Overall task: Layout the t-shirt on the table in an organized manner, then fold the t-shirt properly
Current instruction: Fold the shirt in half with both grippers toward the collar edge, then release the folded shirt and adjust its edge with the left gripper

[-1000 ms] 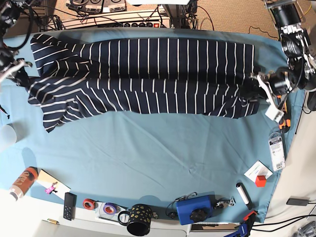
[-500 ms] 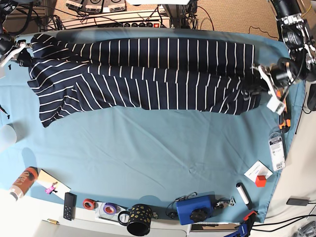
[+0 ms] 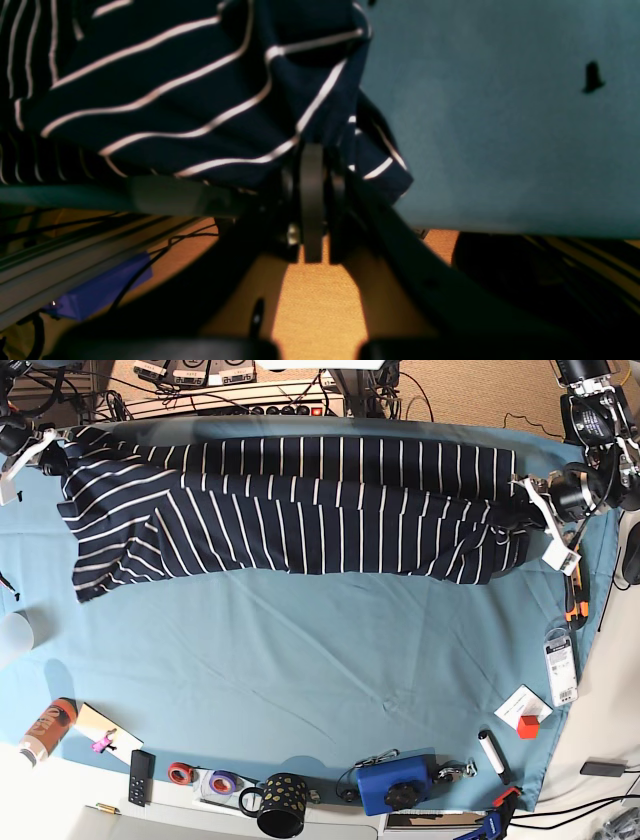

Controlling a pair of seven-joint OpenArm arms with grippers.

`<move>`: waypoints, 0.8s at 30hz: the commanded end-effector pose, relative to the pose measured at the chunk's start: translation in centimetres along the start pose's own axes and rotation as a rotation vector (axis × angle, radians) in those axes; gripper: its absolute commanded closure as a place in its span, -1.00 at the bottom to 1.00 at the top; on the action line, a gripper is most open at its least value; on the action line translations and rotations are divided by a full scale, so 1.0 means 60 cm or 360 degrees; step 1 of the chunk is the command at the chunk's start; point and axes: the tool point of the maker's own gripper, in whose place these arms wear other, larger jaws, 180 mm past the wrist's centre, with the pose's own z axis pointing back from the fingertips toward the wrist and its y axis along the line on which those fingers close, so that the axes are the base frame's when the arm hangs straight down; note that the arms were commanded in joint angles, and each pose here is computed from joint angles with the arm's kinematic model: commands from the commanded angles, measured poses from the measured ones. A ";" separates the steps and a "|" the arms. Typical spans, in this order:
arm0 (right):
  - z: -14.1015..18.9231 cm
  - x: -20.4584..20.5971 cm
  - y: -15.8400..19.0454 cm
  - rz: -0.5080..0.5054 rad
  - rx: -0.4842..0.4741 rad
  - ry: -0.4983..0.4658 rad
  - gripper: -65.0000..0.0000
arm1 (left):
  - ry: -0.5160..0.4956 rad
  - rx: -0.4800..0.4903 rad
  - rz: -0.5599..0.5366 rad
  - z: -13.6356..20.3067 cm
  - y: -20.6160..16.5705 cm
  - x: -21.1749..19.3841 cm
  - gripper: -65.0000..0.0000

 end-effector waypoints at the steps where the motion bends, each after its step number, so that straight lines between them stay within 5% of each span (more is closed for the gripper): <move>1: 0.010 0.016 -0.006 0.0039 -0.0028 -0.0041 1.00 | -0.0039 0.0022 -0.0042 0.012 0.004 0.016 1.00; 7: -0.002 -0.006 0.013 -0.0002 0.0026 -0.0049 1.00 | -0.0005 0.0015 -0.0038 0.012 0.002 -0.002 1.00; 9: -0.005 -0.013 0.021 0.0053 0.0054 -0.0050 0.99 | 0.0019 0.0008 -0.0016 0.012 0.000 -0.016 0.60; 12: -0.010 -0.026 0.030 0.0012 0.0073 -0.0044 0.54 | 0.0055 0.0001 0.0083 0.013 -0.004 -0.040 0.08; 14: -0.009 -0.034 0.031 0.0003 0.0077 -0.0027 0.38 | 0.0064 -0.0020 0.0103 0.015 -0.010 -0.051 0.05; 18: -0.007 -0.032 0.040 -0.0010 0.0125 -0.0054 0.38 | 0.0016 0.0019 0.0051 0.031 -0.011 -0.034 0.05; 24: -0.001 -0.006 0.068 -0.0047 0.0277 -0.0184 0.38 | -0.0283 0.0222 -0.0222 0.105 -0.020 0.058 0.05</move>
